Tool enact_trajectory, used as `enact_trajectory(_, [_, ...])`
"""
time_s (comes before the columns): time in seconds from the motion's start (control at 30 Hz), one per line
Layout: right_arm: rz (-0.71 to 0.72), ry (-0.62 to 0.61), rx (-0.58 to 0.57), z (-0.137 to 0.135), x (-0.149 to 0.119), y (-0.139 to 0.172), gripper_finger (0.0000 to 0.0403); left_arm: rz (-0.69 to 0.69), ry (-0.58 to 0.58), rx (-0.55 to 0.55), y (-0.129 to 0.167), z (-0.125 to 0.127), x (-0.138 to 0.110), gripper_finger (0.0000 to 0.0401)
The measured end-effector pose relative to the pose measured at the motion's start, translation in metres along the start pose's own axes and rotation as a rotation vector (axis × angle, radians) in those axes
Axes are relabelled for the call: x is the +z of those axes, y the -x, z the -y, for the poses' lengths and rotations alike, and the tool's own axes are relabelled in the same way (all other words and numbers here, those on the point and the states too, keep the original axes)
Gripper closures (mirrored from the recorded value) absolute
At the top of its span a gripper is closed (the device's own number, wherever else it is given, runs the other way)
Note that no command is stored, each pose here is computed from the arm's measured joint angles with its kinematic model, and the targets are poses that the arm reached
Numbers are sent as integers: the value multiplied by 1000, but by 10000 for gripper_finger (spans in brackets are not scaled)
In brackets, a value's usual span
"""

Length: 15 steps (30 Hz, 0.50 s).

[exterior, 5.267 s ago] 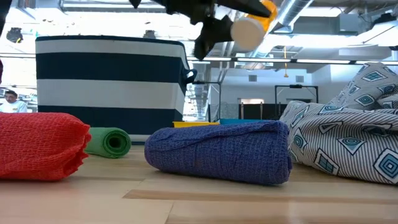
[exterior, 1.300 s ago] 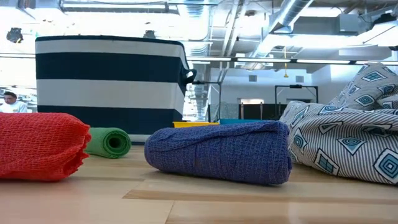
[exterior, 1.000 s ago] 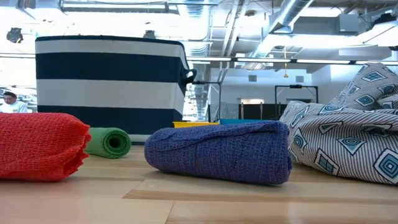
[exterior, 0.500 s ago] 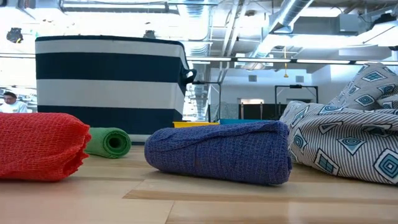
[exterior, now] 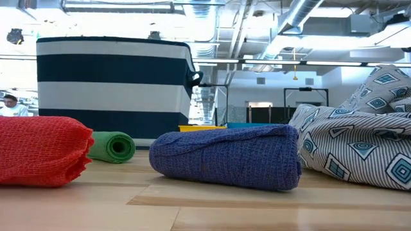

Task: Pick & place medical supplies in basket/bin
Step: Put the right orange pill bottle into the yellow basket

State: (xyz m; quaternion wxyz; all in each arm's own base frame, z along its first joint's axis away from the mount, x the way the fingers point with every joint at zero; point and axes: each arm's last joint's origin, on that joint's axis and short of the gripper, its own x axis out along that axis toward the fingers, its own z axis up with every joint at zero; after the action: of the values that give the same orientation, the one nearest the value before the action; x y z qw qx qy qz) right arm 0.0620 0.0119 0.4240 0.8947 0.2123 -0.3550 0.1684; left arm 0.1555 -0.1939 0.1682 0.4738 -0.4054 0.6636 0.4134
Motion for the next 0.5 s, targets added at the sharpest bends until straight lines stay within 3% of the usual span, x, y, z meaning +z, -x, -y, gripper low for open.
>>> enact_trajectory(0.5, [0, 2, 0, 0, 0, 0, 202, -25, 3, -68, -23, 0, 8, 119])
